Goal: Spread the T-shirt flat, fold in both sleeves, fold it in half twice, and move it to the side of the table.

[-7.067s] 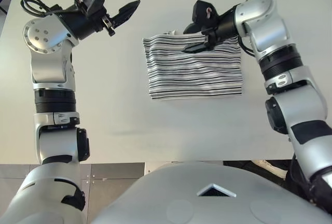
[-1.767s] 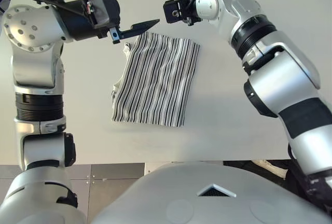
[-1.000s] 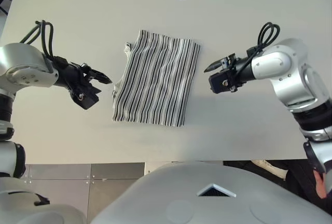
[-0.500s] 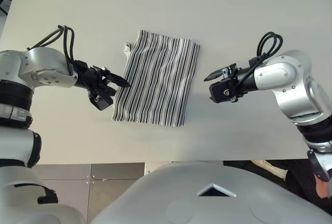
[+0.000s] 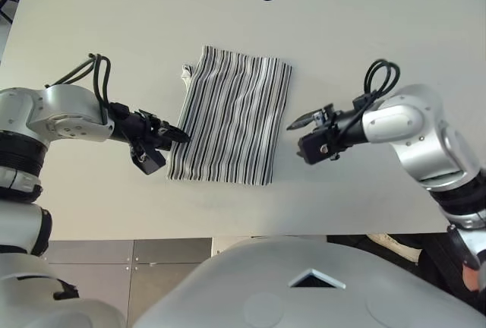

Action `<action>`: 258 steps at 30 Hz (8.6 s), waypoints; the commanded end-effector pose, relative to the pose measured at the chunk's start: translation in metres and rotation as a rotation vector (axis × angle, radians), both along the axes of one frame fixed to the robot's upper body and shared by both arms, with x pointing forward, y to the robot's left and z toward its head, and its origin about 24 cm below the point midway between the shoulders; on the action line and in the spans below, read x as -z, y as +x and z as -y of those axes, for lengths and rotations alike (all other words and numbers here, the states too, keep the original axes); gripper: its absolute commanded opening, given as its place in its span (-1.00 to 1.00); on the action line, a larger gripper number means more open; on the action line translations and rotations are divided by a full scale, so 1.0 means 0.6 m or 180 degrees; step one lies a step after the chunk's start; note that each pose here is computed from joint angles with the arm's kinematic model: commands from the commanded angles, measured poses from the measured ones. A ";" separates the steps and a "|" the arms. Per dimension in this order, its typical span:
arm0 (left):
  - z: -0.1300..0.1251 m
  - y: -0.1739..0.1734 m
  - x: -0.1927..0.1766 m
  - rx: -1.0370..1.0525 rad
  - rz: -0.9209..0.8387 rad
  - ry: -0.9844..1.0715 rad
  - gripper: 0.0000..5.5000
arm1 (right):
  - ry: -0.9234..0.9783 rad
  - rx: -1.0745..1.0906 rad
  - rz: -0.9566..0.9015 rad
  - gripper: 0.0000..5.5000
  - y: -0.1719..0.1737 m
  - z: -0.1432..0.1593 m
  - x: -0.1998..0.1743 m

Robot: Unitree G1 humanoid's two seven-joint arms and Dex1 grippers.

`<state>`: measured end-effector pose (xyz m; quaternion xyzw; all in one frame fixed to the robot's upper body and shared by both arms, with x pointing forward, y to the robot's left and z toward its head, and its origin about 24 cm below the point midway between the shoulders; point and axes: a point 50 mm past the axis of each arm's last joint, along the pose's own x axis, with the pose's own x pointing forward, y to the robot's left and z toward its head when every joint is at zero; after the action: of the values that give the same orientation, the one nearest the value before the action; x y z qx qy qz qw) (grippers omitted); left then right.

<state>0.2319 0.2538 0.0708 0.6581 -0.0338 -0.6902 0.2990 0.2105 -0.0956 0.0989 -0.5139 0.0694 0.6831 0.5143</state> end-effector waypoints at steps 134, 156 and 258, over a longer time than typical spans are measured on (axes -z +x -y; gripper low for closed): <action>0.030 0.018 0.031 -0.7482 -0.2933 -0.4217 -0.07 | 0.0575 0.3252 -0.1652 0.43 0.294 0.032 -0.023; -0.005 0.051 -0.085 -0.6593 -0.2222 -0.4945 -0.07 | -0.0051 0.1529 -0.1318 0.45 0.271 -0.004 -0.081; 0.023 0.024 -0.086 -0.6127 -0.1889 -0.4812 -0.07 | -0.1849 0.1437 0.3061 0.45 0.271 0.298 0.020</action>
<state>0.2464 0.2407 0.1203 -0.1182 0.1444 -0.1170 0.9754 0.3657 -0.2765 0.0712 -0.8712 0.1263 0.2256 0.4173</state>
